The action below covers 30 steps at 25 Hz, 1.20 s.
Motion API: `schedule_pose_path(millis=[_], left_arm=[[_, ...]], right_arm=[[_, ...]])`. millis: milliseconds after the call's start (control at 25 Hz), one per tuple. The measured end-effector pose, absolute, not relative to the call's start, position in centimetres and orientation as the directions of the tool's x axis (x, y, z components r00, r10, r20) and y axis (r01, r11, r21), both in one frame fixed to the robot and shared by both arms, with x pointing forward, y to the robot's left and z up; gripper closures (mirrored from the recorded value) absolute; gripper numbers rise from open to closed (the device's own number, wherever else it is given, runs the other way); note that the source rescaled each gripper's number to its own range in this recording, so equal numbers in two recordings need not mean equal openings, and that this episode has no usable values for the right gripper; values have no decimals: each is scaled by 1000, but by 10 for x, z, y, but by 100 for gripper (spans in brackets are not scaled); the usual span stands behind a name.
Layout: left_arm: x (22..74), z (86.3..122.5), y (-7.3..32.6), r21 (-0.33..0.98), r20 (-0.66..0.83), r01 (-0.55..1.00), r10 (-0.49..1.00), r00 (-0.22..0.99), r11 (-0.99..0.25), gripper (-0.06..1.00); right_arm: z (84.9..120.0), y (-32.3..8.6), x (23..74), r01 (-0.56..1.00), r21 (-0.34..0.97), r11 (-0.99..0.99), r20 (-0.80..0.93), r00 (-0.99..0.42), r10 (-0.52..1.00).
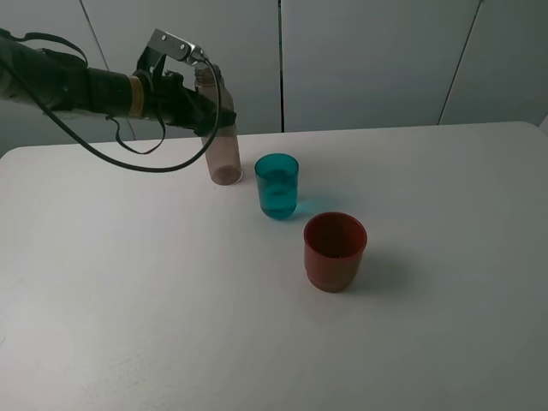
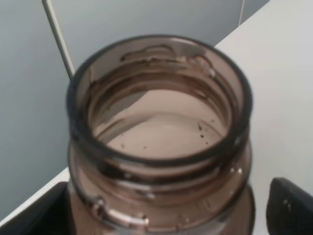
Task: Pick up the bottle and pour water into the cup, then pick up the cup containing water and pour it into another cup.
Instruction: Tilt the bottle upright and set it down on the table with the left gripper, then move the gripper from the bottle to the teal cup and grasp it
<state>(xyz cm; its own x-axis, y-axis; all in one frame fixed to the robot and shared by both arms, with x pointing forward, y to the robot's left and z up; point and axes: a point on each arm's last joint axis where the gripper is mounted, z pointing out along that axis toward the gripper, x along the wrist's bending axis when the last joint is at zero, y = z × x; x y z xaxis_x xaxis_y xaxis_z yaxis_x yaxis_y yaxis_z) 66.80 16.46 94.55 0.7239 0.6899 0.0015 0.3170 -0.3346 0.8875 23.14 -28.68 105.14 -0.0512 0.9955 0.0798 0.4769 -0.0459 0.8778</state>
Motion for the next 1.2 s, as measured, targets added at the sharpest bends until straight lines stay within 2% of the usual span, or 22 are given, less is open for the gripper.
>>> schedule_pose_path(millis=[320,760,960,1200], left_arm=[[655,953,173,870,31,334,715,698,-363,-4],[604,961,185,841,-42,427,746,664,-333,-4],[577,955,186,819,-67,443,706,705,-365,-4],[558,948,181,806,-87,400,583,808,-435,-4]], right_arm=[[1051,-287,231,477,878,-46,80,-51,995],[1051,-287,231,477,878,-46,80,-51,995],[1051,-287,231,477,878,-46,80,-51,995],[1051,-287,231,477,878,-46,80,-51,995]])
